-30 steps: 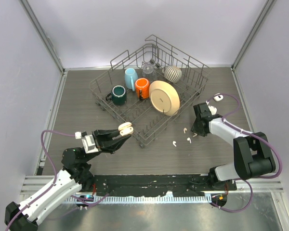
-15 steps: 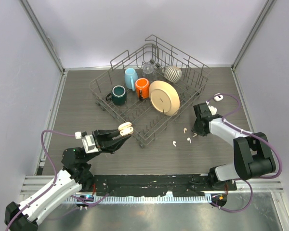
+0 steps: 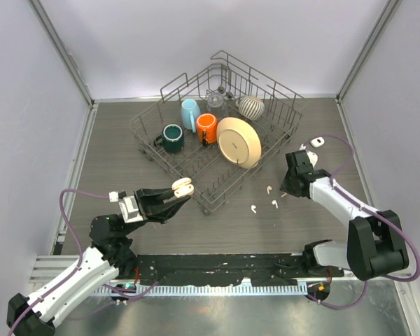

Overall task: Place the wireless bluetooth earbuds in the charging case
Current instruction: Pick up the earbud from the center of the board.

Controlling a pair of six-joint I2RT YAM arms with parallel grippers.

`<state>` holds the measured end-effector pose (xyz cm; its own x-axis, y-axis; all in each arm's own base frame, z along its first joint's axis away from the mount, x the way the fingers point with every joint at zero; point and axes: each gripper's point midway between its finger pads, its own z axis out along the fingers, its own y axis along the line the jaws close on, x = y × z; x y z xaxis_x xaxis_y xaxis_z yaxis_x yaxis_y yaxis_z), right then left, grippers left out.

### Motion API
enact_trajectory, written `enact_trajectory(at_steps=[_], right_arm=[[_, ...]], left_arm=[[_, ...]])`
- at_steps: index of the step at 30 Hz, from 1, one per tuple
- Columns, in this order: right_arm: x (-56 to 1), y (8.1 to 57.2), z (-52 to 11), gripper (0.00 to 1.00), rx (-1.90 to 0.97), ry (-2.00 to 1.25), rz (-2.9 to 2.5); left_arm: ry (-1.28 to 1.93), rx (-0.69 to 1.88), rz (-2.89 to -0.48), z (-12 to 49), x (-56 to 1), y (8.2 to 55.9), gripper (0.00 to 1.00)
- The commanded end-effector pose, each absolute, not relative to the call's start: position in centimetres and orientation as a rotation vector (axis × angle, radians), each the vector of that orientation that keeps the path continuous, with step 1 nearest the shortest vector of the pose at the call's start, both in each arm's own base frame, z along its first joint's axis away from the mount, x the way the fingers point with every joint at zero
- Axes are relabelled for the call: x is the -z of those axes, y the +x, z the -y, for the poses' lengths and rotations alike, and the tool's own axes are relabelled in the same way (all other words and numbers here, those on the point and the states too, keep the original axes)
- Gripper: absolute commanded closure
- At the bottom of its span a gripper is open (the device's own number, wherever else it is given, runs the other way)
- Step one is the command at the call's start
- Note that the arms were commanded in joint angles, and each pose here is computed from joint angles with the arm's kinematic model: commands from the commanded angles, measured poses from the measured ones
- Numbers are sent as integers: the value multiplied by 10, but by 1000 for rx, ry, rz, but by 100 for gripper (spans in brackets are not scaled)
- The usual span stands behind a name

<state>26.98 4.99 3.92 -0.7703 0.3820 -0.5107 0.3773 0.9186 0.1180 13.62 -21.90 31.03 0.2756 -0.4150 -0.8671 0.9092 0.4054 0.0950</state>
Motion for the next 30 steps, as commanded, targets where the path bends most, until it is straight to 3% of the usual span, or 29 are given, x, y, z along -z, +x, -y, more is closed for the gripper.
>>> enact_trajectory(at_steps=[1, 20, 30], right_arm=[[-68, 277, -50, 99, -31, 478, -2467], [-271, 267, -97, 99, -286, 215, -1982], [-329, 256, -127, 99, -418, 57, -1859]], left_arm=[[662, 976, -837, 216, -324, 135, 100], [656, 1008, -858, 225, -329, 143, 100], [656, 1028, -897, 231, -325, 148, 100]])
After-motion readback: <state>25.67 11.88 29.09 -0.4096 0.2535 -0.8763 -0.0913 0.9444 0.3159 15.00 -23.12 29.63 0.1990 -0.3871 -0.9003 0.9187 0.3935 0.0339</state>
